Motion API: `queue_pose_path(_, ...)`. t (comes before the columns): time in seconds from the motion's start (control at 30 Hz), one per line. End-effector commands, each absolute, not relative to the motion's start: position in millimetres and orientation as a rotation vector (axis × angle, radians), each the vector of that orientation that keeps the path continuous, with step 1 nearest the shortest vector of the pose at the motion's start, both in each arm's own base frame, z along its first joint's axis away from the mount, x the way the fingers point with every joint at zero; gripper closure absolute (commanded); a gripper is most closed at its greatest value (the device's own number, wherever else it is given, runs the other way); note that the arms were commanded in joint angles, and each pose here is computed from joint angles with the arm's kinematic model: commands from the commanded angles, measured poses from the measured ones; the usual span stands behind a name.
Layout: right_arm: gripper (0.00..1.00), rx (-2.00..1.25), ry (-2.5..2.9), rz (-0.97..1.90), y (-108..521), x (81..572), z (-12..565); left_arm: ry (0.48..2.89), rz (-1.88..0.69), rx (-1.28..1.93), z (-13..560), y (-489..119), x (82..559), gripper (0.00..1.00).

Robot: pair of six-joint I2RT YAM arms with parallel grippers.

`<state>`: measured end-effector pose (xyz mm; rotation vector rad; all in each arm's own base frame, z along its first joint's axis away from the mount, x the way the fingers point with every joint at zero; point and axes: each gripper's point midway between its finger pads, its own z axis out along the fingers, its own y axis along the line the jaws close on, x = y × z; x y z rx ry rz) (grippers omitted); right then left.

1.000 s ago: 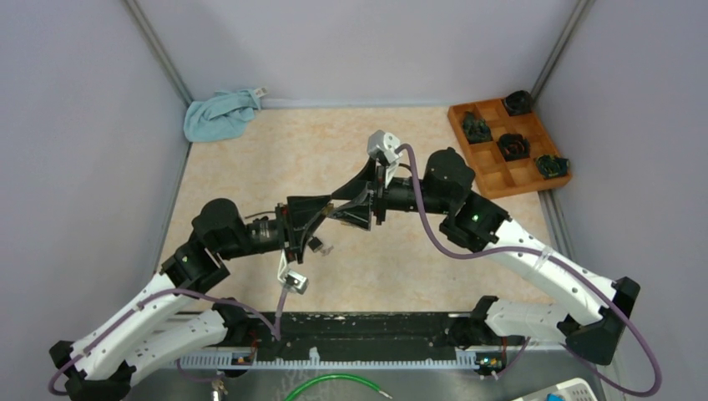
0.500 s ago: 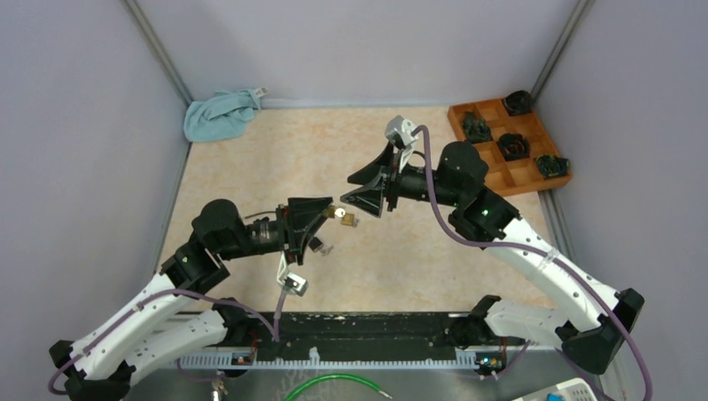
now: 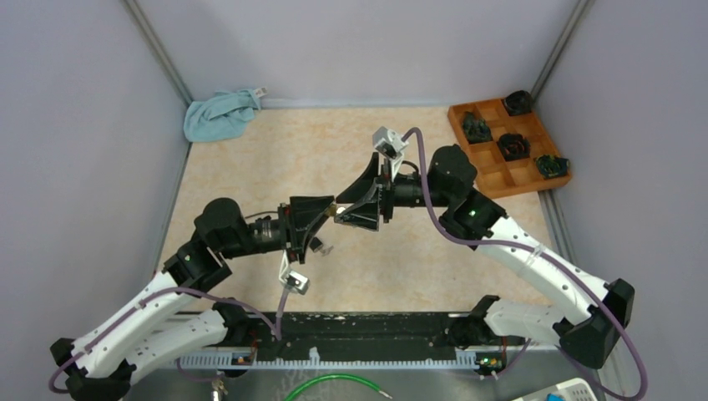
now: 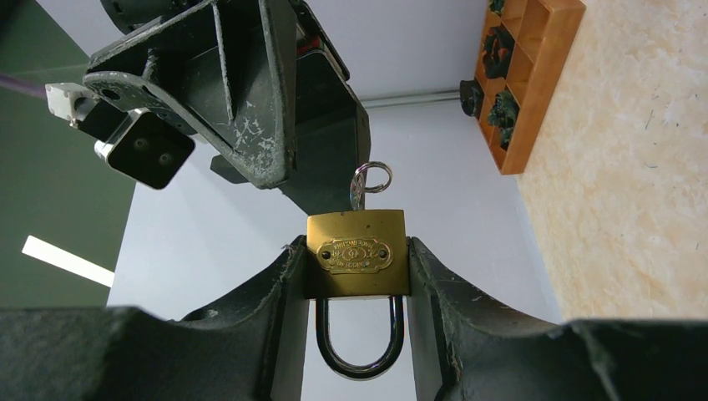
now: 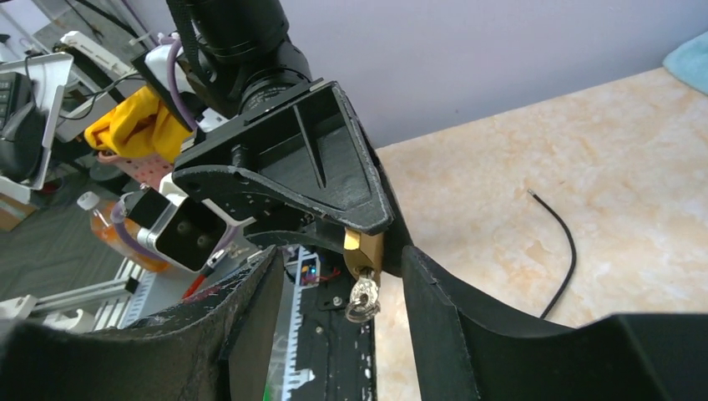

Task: Unlock with the key
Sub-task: Unlock the lock.

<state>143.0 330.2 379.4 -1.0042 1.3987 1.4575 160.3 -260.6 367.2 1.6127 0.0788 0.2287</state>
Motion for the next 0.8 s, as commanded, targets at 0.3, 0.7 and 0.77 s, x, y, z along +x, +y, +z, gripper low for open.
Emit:
queue_pose_path(0.3,0.66,-1.022,1.315,1.481,353,140,390,0.026,0.271,1.546,395,-259,156,1.0)
queue_pose_path(0.7,1.0,-0.946,1.261,1.416,328,154,397,0.429,0.041,1.566,383,-251,172,0.01)
queue_pose_path(0.77,1.0,-0.979,1.241,1.384,321,154,394,0.644,-0.098,1.561,375,-248,175,0.0)
